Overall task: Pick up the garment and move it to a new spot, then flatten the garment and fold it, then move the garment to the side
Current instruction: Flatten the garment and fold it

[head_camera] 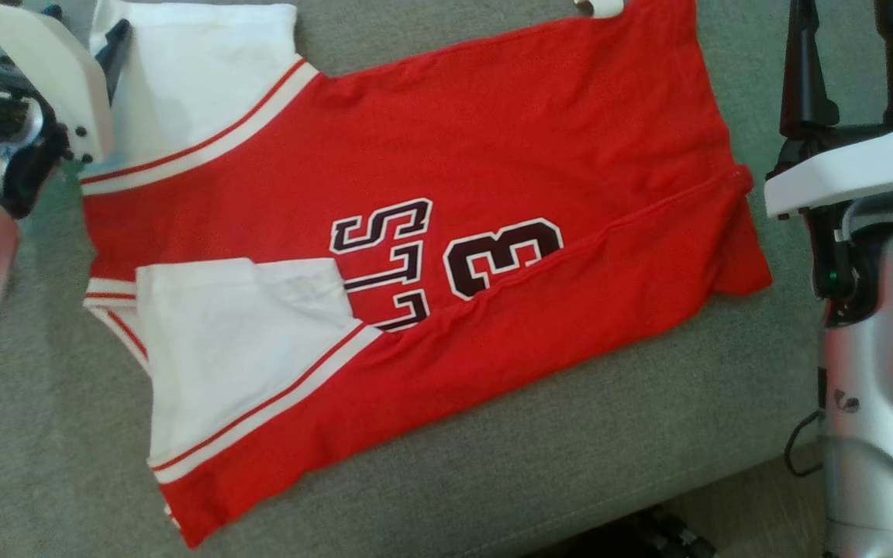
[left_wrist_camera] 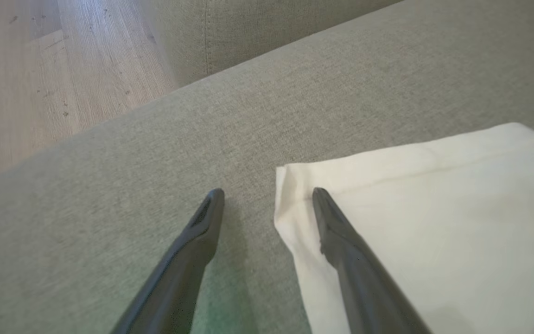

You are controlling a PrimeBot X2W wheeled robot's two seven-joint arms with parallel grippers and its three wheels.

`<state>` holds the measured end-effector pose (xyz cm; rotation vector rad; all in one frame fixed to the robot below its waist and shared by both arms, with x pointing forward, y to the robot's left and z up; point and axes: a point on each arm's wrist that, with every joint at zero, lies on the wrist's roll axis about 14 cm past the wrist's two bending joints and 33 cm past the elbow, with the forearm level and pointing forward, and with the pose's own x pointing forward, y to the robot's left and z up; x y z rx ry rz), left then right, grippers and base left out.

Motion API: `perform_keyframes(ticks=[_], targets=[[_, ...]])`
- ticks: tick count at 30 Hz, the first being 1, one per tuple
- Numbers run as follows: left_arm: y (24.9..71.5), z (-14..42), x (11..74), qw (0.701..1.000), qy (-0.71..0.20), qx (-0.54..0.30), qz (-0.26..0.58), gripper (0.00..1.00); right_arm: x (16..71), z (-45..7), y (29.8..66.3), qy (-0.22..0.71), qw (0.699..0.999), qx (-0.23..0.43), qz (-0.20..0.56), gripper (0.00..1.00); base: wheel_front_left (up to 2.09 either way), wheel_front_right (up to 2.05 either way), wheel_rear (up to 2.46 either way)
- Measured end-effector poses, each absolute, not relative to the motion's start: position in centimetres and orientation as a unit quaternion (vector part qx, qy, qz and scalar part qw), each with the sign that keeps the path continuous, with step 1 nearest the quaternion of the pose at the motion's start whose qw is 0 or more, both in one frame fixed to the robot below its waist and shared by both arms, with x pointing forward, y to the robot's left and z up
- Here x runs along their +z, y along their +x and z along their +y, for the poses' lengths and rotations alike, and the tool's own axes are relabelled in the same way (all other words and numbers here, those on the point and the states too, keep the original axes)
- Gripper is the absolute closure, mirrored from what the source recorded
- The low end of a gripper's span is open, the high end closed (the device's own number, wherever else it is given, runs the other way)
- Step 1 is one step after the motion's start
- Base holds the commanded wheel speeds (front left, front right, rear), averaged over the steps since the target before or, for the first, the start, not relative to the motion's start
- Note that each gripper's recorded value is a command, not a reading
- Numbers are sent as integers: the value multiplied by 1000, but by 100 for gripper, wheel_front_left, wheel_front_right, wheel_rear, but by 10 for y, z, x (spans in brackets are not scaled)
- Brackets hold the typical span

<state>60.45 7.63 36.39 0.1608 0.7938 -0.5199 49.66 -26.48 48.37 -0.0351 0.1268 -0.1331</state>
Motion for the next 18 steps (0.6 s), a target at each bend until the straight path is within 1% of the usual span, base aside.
perform_keyframes(ticks=[4, 8, 9, 10, 11, 14, 18], targets=[[609, 67, 358, 881, 73, -258, 391, 0, 478, -273, 493, -18, 994, -78, 72, 0, 0, 0, 0], [604, 63, 356, 869, 65, -265, 413, 0, 476, -280, 491, -16, 993, -87, 75, 0, 0, 0, 0], [602, 61, 356, 866, 59, -267, 420, 11, 475, -280, 491, -15, 993, -88, 75, 0, 0, 0, 0], [600, 60, 357, 863, 54, -269, 424, 67, 476, -281, 492, -14, 993, -89, 74, 0, 0, 0, 0], [598, 58, 358, 861, 52, -273, 425, 100, 476, -281, 493, -13, 993, -90, 74, 0, 0, 0, 0], [594, 56, 364, 864, 42, -280, 416, 100, 480, -278, 500, -20, 994, -87, 68, 0, 0, 0, 0], [591, 57, 378, 882, 27, -282, 377, 100, 483, -268, 510, -39, 994, -72, 73, 0, 0, 0, 0]])
